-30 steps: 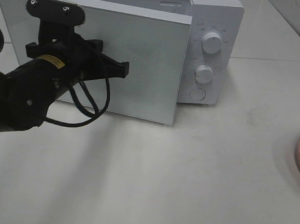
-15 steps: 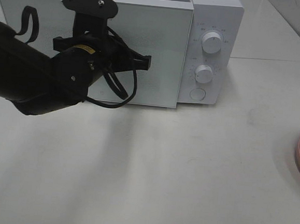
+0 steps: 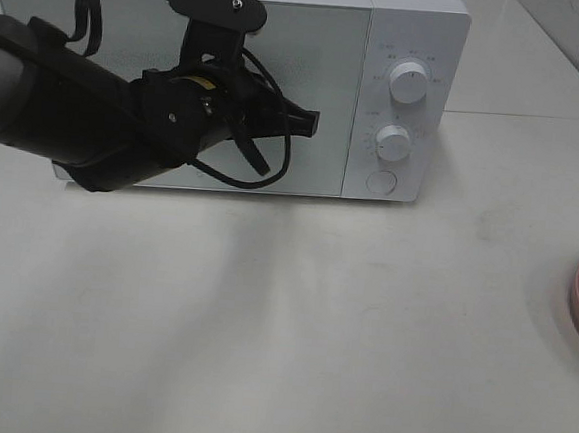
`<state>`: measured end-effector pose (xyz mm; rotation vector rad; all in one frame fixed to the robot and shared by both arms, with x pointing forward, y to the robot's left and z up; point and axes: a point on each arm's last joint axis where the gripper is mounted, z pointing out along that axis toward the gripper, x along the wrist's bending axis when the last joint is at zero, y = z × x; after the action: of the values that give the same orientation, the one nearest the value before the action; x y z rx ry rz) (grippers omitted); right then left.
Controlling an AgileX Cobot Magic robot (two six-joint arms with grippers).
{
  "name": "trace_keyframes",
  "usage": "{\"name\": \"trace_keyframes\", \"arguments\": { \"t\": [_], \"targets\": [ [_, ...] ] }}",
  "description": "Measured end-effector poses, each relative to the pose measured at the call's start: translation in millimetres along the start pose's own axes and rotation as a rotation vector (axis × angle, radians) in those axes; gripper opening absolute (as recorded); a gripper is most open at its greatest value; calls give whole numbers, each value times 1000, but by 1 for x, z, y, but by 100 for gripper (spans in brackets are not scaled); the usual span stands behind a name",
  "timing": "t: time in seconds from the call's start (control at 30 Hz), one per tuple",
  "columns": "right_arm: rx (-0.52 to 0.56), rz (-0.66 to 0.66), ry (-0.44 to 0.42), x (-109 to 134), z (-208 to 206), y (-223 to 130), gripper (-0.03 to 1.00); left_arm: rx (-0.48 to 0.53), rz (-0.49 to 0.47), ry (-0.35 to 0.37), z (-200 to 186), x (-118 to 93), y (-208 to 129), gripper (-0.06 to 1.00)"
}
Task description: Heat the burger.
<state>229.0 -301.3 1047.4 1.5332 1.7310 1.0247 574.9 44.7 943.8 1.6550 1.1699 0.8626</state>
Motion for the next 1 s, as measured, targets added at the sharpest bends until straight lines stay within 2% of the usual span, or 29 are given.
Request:
{"name": "trace_keyframes", "arguments": {
  "t": [0.13,0.3,0.53,0.57,0.6,0.63,0.67,0.7,0.73,0.77,0.8,0.83,0.97,1.0],
  "targets": [
    [0,0,0,0,0,0,76,0,35,1,-2,-1,-1,0],
    [0,0,0,0,0,0,76,-8,-2,69,-20,2,-8,0],
    [0,0,0,0,0,0,76,17,31,1,-54,-16,-17,1],
    [0,0,0,0,0,0,76,23,43,-26,-65,-20,-18,9],
    [0,0,0,0,0,0,76,23,43,-26,-65,-20,-18,9],
    [0,0,0,0,0,0,76,43,52,-59,-74,-23,-20,29],
    [0,0,0,0,0,0,76,57,53,-70,-77,-24,-22,41],
    [0,0,0,0,0,0,76,57,53,-70,-77,-24,-22,41],
    [0,0,0,0,0,0,76,94,44,-96,-82,-25,-24,73],
    [0,0,0,0,0,0,76,123,37,-112,-84,-25,-26,83],
    [0,0,0,0,0,0,76,123,37,-112,-84,-25,-26,83],
    [0,0,0,0,0,0,76,154,35,-131,-86,-26,-29,92],
    [0,0,0,0,0,0,76,198,58,-167,-90,-27,-33,96],
    [0,0,0,0,0,0,76,222,88,-198,-95,-27,-34,96]
  ]
}}
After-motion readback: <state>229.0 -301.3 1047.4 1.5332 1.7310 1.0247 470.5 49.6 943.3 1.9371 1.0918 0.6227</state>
